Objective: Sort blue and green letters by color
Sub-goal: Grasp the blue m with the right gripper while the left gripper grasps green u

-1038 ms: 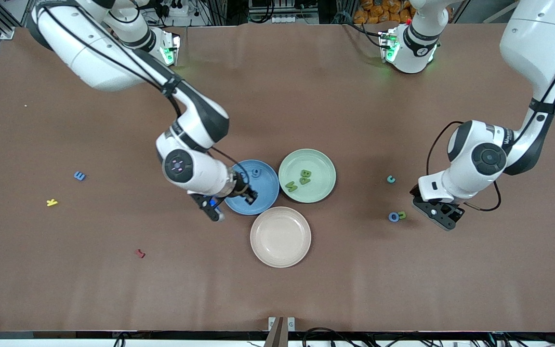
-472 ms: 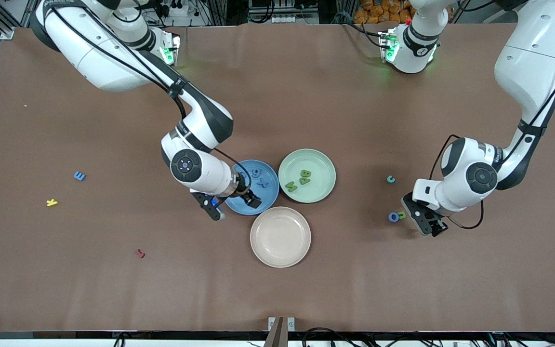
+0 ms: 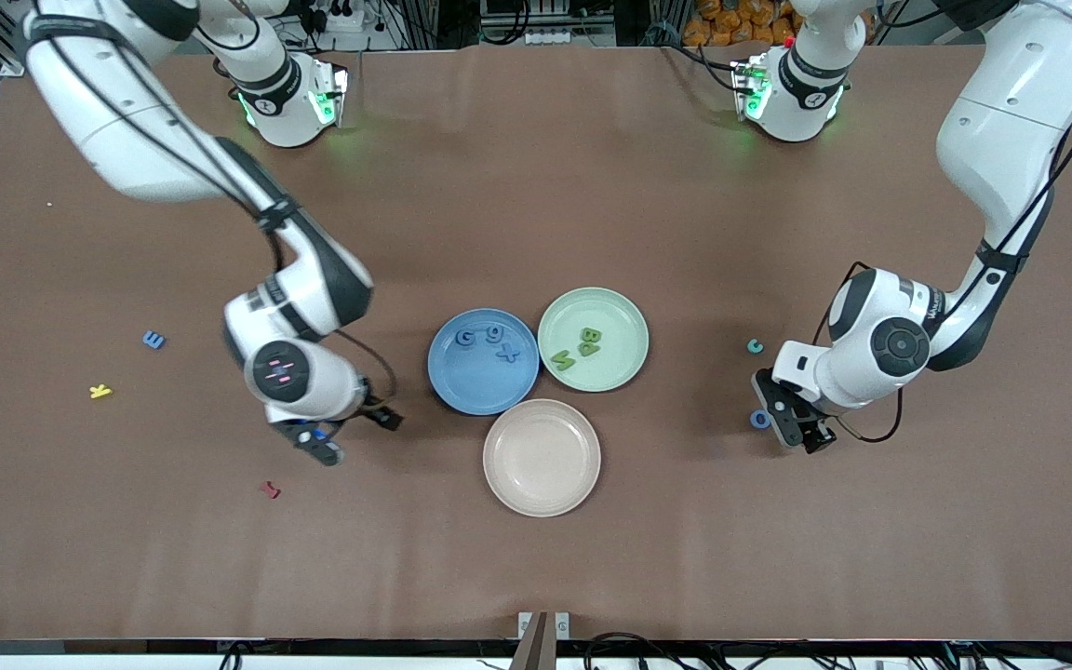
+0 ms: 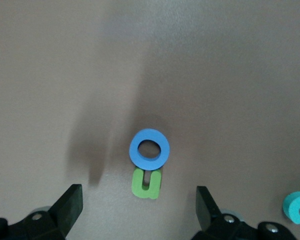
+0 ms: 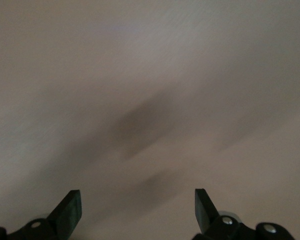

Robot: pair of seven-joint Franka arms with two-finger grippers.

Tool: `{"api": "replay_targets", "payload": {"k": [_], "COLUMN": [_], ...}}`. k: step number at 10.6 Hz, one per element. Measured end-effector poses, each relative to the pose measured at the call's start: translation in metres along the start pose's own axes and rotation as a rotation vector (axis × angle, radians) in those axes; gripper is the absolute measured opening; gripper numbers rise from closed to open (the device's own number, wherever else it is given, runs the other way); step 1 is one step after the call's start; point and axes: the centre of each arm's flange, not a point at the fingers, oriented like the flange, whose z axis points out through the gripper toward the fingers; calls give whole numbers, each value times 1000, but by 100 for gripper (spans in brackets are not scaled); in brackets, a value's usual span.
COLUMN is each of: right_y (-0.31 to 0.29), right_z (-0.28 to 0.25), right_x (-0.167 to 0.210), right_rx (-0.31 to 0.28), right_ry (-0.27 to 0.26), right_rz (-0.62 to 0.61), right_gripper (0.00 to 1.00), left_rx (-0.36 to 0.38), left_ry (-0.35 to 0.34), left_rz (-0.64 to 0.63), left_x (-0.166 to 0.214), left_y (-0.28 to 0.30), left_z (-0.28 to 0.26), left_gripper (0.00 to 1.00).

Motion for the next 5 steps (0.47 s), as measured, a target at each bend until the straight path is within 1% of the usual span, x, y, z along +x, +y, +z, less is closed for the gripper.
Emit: {"api": "replay_targets", "payload": {"k": [1, 2, 3, 4, 5], "right_y": [34, 65, 92, 117, 148], "right_z": [4, 7, 10, 13, 19], "right_x": [26, 37, 34, 24, 18], "right_rx": [7, 15, 16, 15, 9], "right_ry": [-5, -3, 10, 31, 52], "right_rz": [-35, -77, -109, -117, -101], "right_gripper": [100, 100, 100, 100, 100], "left_rx": [-7, -12, -13, -12, -11], "left_ry": [0, 1, 2, 4, 6], "left_rz": [2, 3, 3, 4, 8], "left_x": [-1, -1, 0, 0, 0], "left_y": [1, 1, 2, 1, 1], "left_z": [5, 8, 9, 9, 9], "left_gripper": [100, 100, 100, 95, 81]}}
